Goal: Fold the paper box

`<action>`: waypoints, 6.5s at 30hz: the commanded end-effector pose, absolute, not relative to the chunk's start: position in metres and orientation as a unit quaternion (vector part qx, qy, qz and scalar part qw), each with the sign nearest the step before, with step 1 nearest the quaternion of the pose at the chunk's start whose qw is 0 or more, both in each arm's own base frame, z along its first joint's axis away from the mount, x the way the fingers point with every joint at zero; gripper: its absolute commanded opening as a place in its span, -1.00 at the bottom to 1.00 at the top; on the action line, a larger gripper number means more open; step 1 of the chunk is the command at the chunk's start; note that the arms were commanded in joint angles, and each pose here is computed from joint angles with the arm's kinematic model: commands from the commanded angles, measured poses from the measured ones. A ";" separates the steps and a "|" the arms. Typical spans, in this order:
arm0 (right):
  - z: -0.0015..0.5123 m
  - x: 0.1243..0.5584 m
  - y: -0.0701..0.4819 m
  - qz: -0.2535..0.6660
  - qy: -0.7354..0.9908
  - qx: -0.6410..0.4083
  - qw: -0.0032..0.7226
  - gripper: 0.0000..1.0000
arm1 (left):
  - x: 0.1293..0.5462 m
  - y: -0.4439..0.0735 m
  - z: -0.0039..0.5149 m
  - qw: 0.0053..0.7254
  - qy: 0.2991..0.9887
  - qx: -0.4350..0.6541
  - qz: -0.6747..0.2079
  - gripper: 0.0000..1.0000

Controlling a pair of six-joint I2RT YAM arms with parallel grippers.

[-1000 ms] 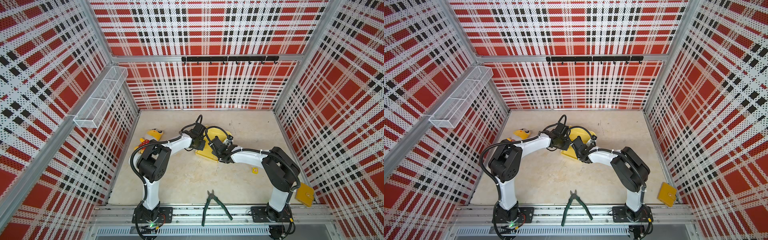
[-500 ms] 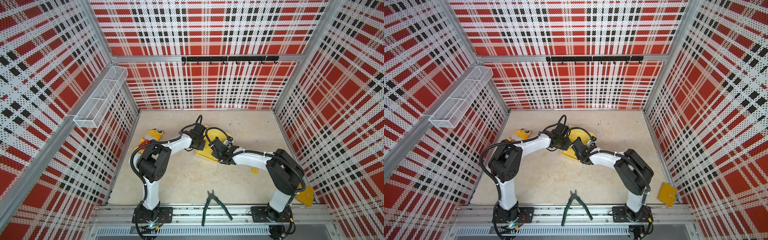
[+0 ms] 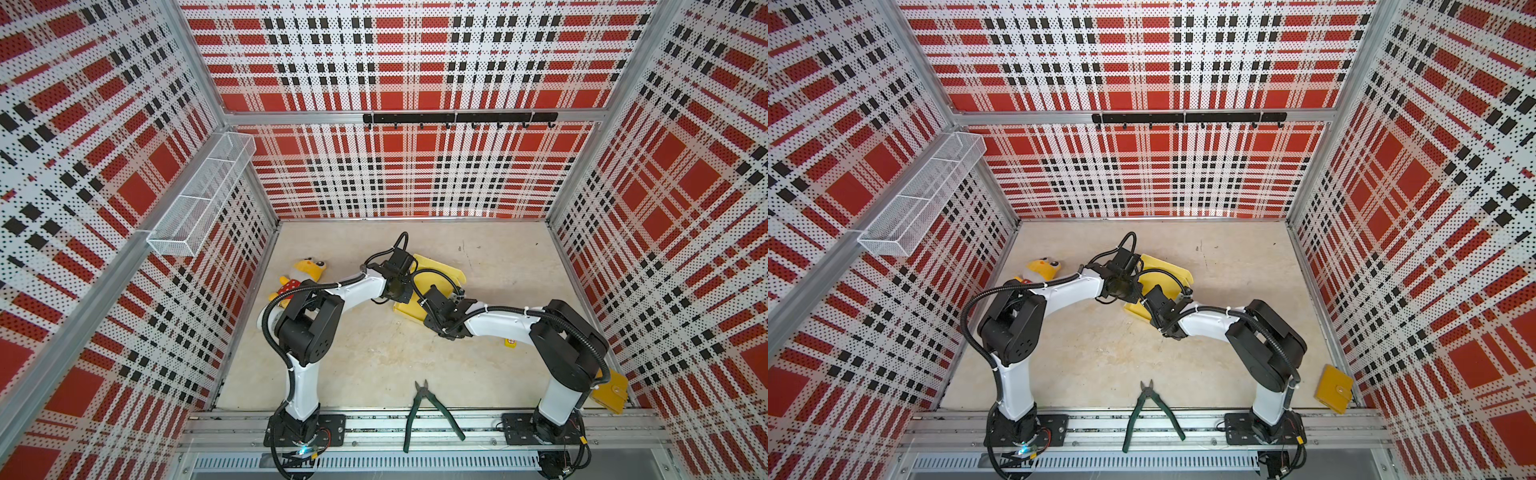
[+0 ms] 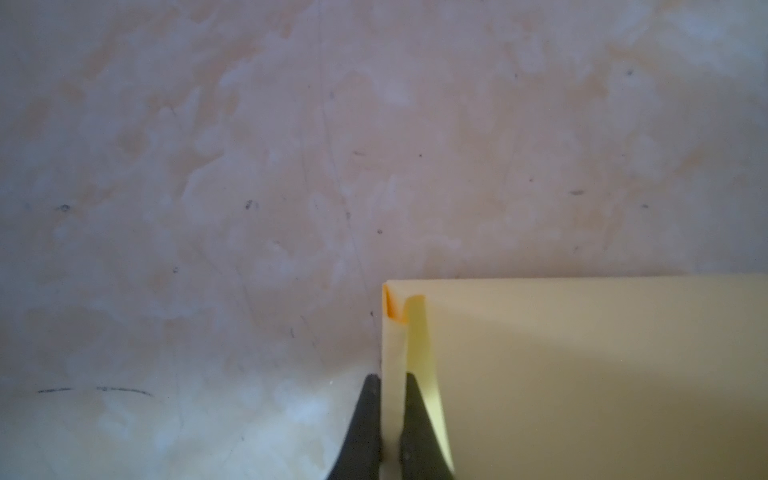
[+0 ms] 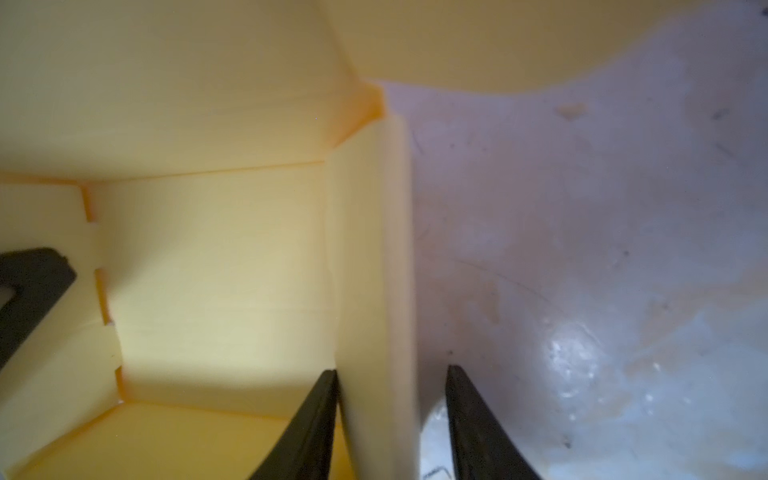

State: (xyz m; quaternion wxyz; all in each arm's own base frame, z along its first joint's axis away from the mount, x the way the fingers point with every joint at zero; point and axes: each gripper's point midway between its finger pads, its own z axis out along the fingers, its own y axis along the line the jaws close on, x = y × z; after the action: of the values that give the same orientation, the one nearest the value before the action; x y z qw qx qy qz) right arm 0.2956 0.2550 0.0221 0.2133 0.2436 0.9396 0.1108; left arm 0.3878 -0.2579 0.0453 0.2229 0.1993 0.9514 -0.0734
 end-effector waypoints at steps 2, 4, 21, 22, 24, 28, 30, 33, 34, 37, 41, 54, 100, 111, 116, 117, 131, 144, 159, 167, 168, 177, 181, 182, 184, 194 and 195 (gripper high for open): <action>-0.006 0.283 0.251 0.086 0.951 0.243 0.169 -0.56 | 0.380 -0.257 0.038 0.210 0.954 0.203 -0.068 -0.69; -0.003 0.284 0.248 0.081 0.951 0.243 0.174 -0.69 | 0.380 -0.257 0.039 0.213 0.953 0.203 -0.068 -0.60; 0.004 0.290 0.244 0.052 0.956 0.223 0.182 -0.94 | 0.388 -0.241 0.053 0.241 0.939 0.246 -0.015 -0.77; 0.005 0.290 0.245 0.052 0.956 0.223 0.183 -0.94 | 0.387 -0.239 0.053 0.240 0.939 0.247 -0.012 -0.88; 0.006 0.292 0.247 0.056 0.956 0.222 0.185 -0.95 | 0.385 -0.238 0.050 0.239 0.939 0.249 -0.010 -1.00; 0.008 0.297 0.253 0.057 0.957 0.216 0.186 -0.95 | 0.381 -0.239 0.043 0.232 0.939 0.252 -0.007 -1.00; 0.008 0.299 0.254 0.056 0.958 0.213 0.185 -0.95 | 0.378 -0.244 0.041 0.228 0.940 0.254 -0.009 -1.00; 0.010 0.301 0.253 0.052 0.957 0.213 0.188 -0.95 | 0.372 -0.248 0.041 0.227 0.938 0.261 -0.011 -0.64; 0.010 0.302 0.252 0.050 0.957 0.213 0.189 -0.95 | 0.370 -0.247 0.041 0.226 0.939 0.260 -0.014 -0.58; 0.011 0.302 0.249 0.048 0.957 0.213 0.190 -0.95 | 0.367 -0.242 0.038 0.228 0.938 0.260 -0.006 -0.48; 0.010 0.303 0.247 0.049 0.957 0.212 0.191 -0.95 | 0.366 -0.236 0.035 0.226 0.938 0.261 0.002 -0.97; 0.013 0.318 0.235 0.047 0.952 0.227 0.200 -0.24 | 0.353 -0.257 0.024 0.213 0.938 0.274 -0.011 -1.00; 0.022 0.335 0.203 0.002 0.980 -0.045 0.195 -1.00 | 0.358 -0.218 0.195 0.332 0.864 0.316 -0.207 0.63; 0.026 0.337 0.223 0.052 0.970 -0.103 0.216 -1.00 | 0.364 -0.230 0.157 0.304 0.864 0.329 -0.231 0.61; 0.023 0.336 0.227 0.066 0.968 -0.106 0.217 -1.00 | 0.384 -0.219 0.134 0.289 0.897 0.265 -0.203 0.39; 0.023 0.336 0.227 0.067 0.968 -0.106 0.218 -1.00 | 0.387 -0.217 0.131 0.286 0.903 0.252 -0.200 0.34; 0.025 0.335 0.229 0.071 0.968 -0.088 0.225 -0.77 | 0.386 -0.221 0.114 0.276 0.915 0.202 -0.215 -0.77; 0.050 0.346 0.229 0.086 0.959 -0.034 0.270 -0.33 | 0.382 -0.224 0.116 0.278 0.916 0.199 -0.210 -0.75; 0.064 0.364 0.230 0.091 0.949 -0.006 0.302 -0.15 | 0.377 -0.230 0.121 0.283 0.911 0.214 -0.208 -0.73; 0.072 0.374 0.226 0.136 0.940 0.012 0.314 -0.09 | 0.377 -0.230 0.119 0.285 0.911 0.220 -0.204 -0.73; 0.072 0.374 0.226 0.135 0.940 0.011 0.314 -0.08 | 0.377 -0.230 0.119 0.284 0.911 0.219 -0.203 -0.73; 0.046 0.371 0.225 0.123 0.950 0.009 0.286 -0.35 | 0.377 -0.230 0.120 0.287 0.910 0.220 -0.203 -0.73; 0.028 0.369 0.219 0.092 0.959 0.003 0.269 -0.58 | 0.376 -0.230 0.120 0.286 0.910 0.218 -0.206 -0.73; 0.024 0.369 0.217 0.084 0.960 0.003 0.267 -0.66 | 0.376 -0.231 0.121 0.286 0.910 0.218 -0.208 -0.73; 0.016 0.368 0.211 0.066 0.963 0.005 0.261 -0.72 | 0.376 -0.232 0.121 0.285 0.910 0.217 -0.210 -0.74; 0.019 0.366 0.202 -0.025 0.960 -0.019 0.277 -1.00 | 0.377 -0.231 0.124 0.288 0.909 0.216 -0.210 -0.74; 0.019 0.366 0.203 -0.026 0.961 -0.021 0.275 -1.00 | 0.377 -0.231 0.124 0.288 0.909 0.217 -0.210 -0.73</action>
State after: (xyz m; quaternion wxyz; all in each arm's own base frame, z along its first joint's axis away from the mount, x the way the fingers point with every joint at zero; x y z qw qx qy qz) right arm 0.3725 0.2137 0.0324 0.2929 -0.0059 0.9558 0.0261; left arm 0.3778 -0.2297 0.1121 0.2732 0.2172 0.9143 -0.2054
